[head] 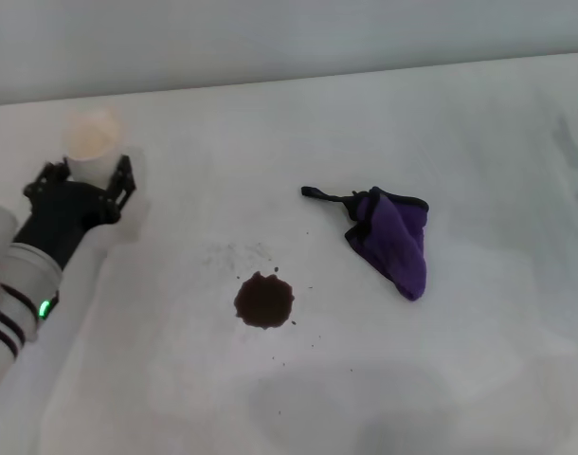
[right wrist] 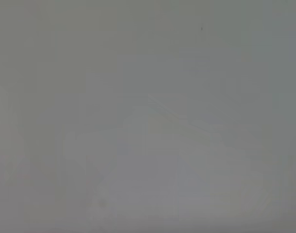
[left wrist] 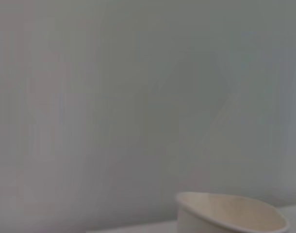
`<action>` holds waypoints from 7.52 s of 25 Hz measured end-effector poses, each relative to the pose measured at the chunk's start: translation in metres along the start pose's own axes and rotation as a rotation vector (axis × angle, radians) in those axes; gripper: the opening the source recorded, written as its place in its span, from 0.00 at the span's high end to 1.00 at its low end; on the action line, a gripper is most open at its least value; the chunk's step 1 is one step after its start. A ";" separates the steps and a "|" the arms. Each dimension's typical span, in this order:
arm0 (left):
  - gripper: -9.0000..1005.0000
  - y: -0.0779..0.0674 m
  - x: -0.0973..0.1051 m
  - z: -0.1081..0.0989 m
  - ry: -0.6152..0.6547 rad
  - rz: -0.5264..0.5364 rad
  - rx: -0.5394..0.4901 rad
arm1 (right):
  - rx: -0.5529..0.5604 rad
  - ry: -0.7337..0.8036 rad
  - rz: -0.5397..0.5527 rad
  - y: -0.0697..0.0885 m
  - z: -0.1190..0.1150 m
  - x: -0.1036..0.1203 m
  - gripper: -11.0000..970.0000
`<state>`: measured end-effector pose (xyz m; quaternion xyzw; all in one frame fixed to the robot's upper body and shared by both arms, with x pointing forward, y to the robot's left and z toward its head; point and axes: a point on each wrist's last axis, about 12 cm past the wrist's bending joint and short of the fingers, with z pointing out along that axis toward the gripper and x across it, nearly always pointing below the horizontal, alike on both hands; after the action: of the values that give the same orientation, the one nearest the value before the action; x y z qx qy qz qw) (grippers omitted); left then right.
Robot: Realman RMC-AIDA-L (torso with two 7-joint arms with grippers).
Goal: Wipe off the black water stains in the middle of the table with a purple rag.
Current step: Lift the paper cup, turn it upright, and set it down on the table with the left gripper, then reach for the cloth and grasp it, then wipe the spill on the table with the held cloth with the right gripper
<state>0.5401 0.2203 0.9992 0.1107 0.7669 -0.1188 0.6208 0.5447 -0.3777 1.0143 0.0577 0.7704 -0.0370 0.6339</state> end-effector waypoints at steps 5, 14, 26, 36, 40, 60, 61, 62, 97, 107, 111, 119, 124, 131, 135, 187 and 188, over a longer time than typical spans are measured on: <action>0.33 -0.002 0.002 0.001 0.024 -0.002 0.007 | -0.002 -0.001 0.001 0.001 0.000 0.000 0.17; 0.33 0.000 0.012 -0.004 0.086 -0.001 -0.006 | -0.003 -0.003 -0.002 0.001 0.001 -0.001 0.18; 0.31 -0.005 0.023 -0.019 0.093 0.012 0.018 | -0.001 -0.012 -0.009 -0.001 0.003 -0.004 0.18; 0.11 -0.010 0.027 -0.037 0.031 -0.038 0.016 | 0.001 -0.009 -0.013 -0.002 0.002 -0.003 0.19; 0.11 -0.011 0.034 -0.049 0.030 -0.045 0.013 | 0.002 -0.008 -0.013 -0.002 0.001 -0.003 0.19; 0.11 0.026 0.045 -0.142 -0.219 -0.125 -0.208 | -0.277 0.119 0.062 0.019 0.017 -0.016 0.21; 0.11 0.031 0.045 -0.144 -0.219 -0.133 -0.214 | -0.318 0.151 0.037 0.023 0.021 -0.022 0.21; 0.11 0.039 0.044 -0.144 -0.222 -0.153 -0.218 | -0.350 0.185 0.008 0.025 0.024 -0.026 0.21; 0.12 0.087 0.010 -0.095 -0.219 -0.114 -0.201 | -0.662 0.779 -0.526 0.172 -0.029 -0.106 0.23; 0.12 0.085 0.011 -0.094 -0.219 -0.116 -0.194 | -0.648 0.810 -0.528 0.171 -0.020 -0.092 0.30; 0.12 0.086 0.011 -0.094 -0.219 -0.115 -0.194 | -0.648 0.834 -0.538 0.173 -0.016 -0.086 0.36; 0.12 0.086 0.011 -0.095 -0.216 -0.111 -0.193 | -0.664 0.853 -0.584 0.185 -0.012 -0.078 0.41; 0.12 0.087 0.011 -0.095 -0.216 -0.110 -0.194 | -0.664 0.846 -0.580 0.185 -0.011 -0.080 0.45; 0.12 0.087 0.010 -0.095 -0.217 -0.110 -0.194 | -0.658 0.845 -0.577 0.184 -0.010 -0.080 0.80; 0.12 0.088 0.010 -0.095 -0.218 -0.108 -0.197 | -0.660 0.835 -0.567 0.185 -0.010 -0.083 0.87; 0.12 0.088 0.005 -0.084 -0.218 -0.111 -0.187 | -1.162 0.745 -0.581 0.272 -0.076 -0.037 0.88; 0.12 0.088 0.004 -0.084 -0.220 -0.109 -0.186 | -1.174 0.753 -0.581 0.272 -0.077 -0.036 0.88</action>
<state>0.4898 0.3302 1.0079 -0.0029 0.7070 -0.0923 0.7012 0.5136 -0.1001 1.0685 -0.4860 0.8124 0.2361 0.2193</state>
